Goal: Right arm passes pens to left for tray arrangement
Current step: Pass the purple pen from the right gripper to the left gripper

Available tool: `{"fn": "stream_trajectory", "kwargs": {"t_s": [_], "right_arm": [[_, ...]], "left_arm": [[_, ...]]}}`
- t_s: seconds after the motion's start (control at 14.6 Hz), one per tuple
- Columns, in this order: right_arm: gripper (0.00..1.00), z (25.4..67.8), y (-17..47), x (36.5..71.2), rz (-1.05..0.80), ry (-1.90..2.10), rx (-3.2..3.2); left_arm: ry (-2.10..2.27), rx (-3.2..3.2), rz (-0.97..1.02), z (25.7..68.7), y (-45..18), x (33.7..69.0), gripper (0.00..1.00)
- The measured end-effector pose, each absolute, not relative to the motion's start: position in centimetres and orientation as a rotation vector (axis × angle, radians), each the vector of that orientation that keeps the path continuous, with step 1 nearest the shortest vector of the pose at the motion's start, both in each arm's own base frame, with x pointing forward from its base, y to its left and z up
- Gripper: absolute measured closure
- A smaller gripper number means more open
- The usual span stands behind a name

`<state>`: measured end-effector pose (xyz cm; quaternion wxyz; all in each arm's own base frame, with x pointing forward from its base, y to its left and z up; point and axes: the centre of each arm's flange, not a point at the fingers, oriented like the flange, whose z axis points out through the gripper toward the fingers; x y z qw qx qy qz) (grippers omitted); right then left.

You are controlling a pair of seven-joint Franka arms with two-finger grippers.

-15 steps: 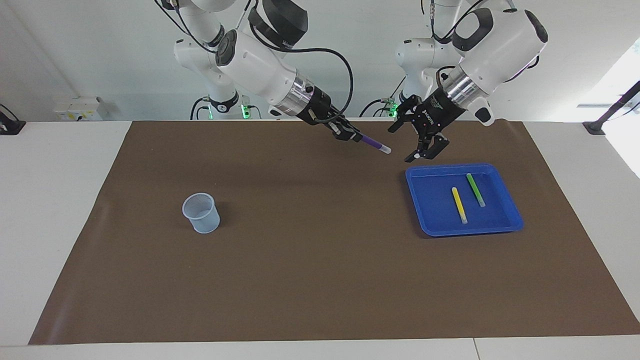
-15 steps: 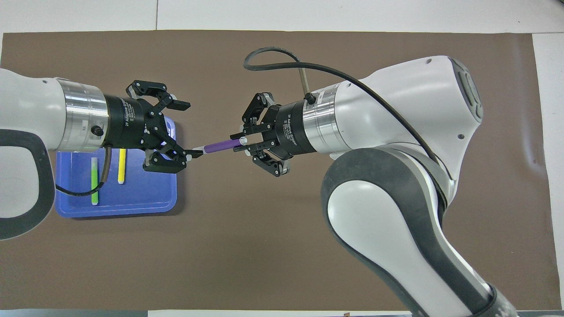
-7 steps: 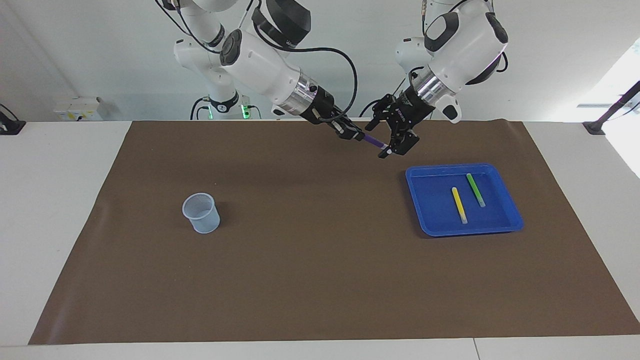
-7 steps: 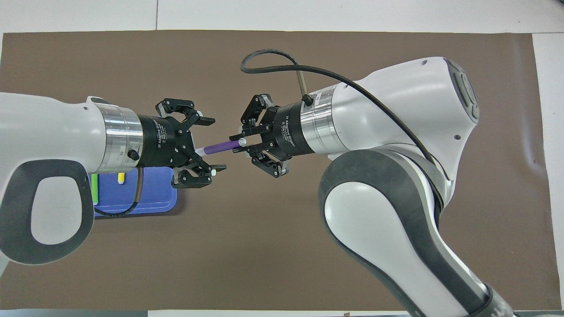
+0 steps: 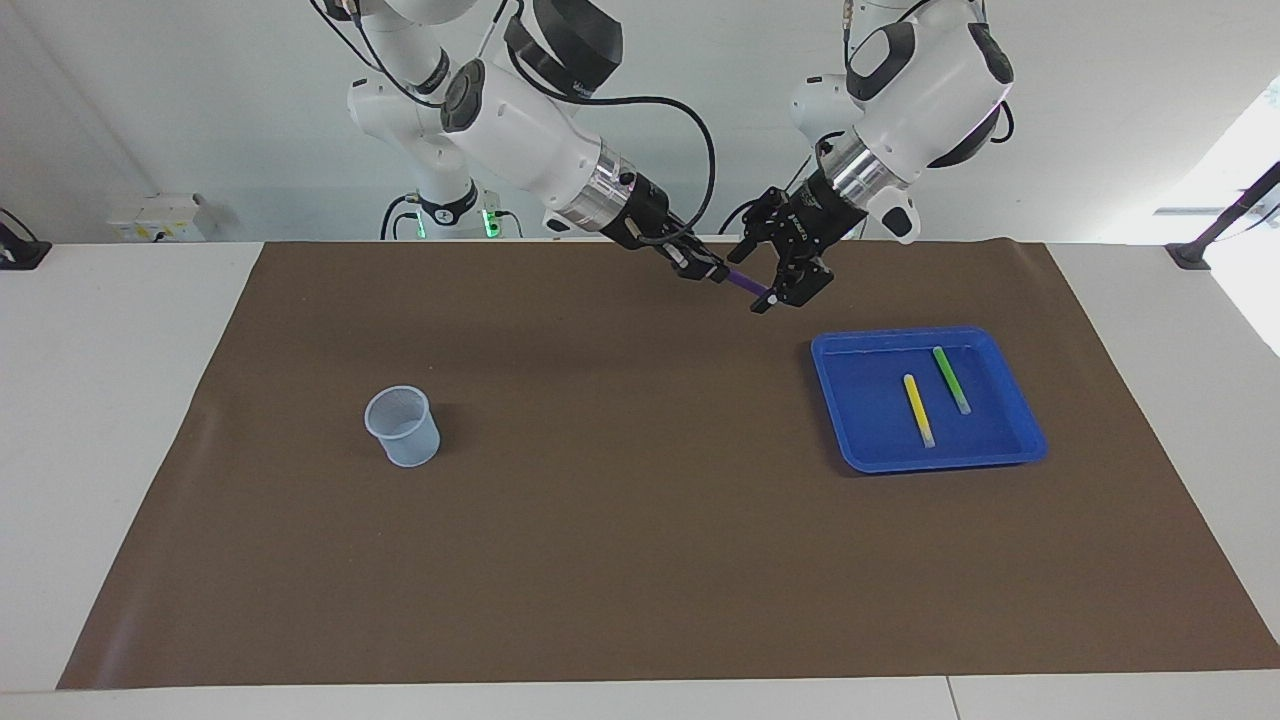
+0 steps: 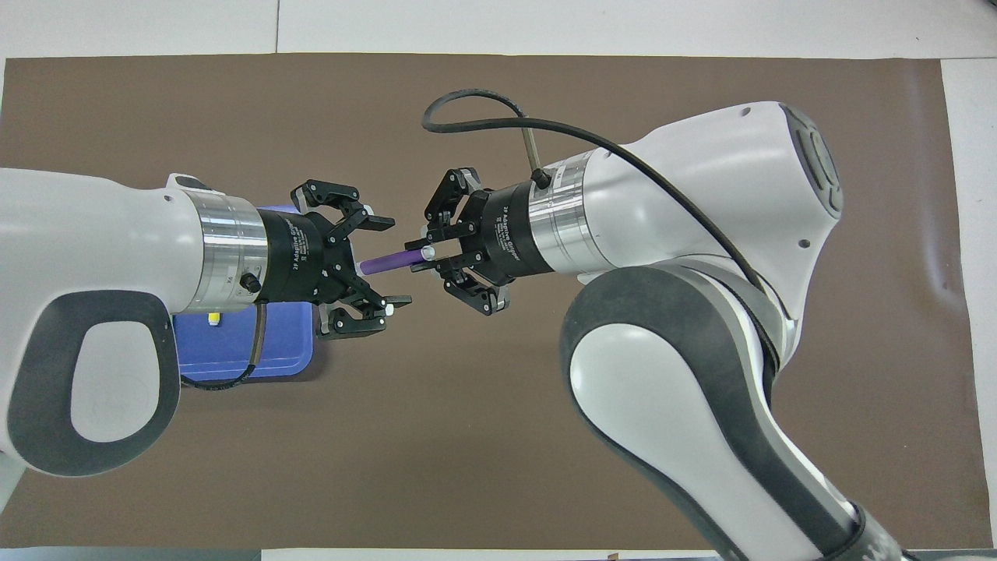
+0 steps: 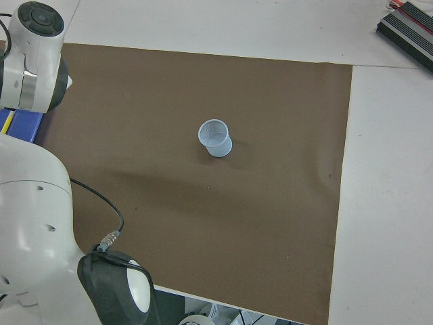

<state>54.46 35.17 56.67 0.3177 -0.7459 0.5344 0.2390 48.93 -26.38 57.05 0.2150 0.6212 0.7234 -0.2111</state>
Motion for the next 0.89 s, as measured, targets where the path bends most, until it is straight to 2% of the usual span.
{"fn": "stream_trajectory", "kwargs": {"t_s": [0.27, 0.34, 0.41, 0.55, 0.62, 0.68, 0.89], "right_arm": [[0.82, 56.61, 35.27, 54.4, 0.621, 1.404, -1.973], [0.82, 56.6, 35.27, 54.4, 0.62, 1.404, -1.974], [0.82, 56.59, 35.28, 54.4, 0.619, 1.403, -1.975], [0.82, 56.59, 35.3, 54.39, 0.619, 1.403, -1.976], [0.82, 56.59, 35.3, 54.38, 0.619, 1.403, -1.976], [0.82, 56.59, 35.31, 54.38, 0.618, 1.403, -1.977], [0.82, 56.58, 35.31, 54.37, 0.617, 1.403, -1.978]], "left_arm": [[1.995, 1.733, -0.58, 56.89, -26.31, 48.95, 0.16], [1.99, 1.738, -0.579, 56.84, -26.23, 48.98, 0.2], [1.986, 1.744, -0.577, 56.79, -26.19, 48.98, 0.3], [1.976, 1.756, -0.575, 56.68, -26.17, 48.96, 0.32], [1.971, 1.761, -0.574, 56.63, -26.17, 48.94, 0.48], [1.964, 1.771, -0.572, 56.59, -26.16, 48.88, 0.55], [1.952, 1.795, -0.577, 56.54, -25.97, 48.61, 0.6]]}}
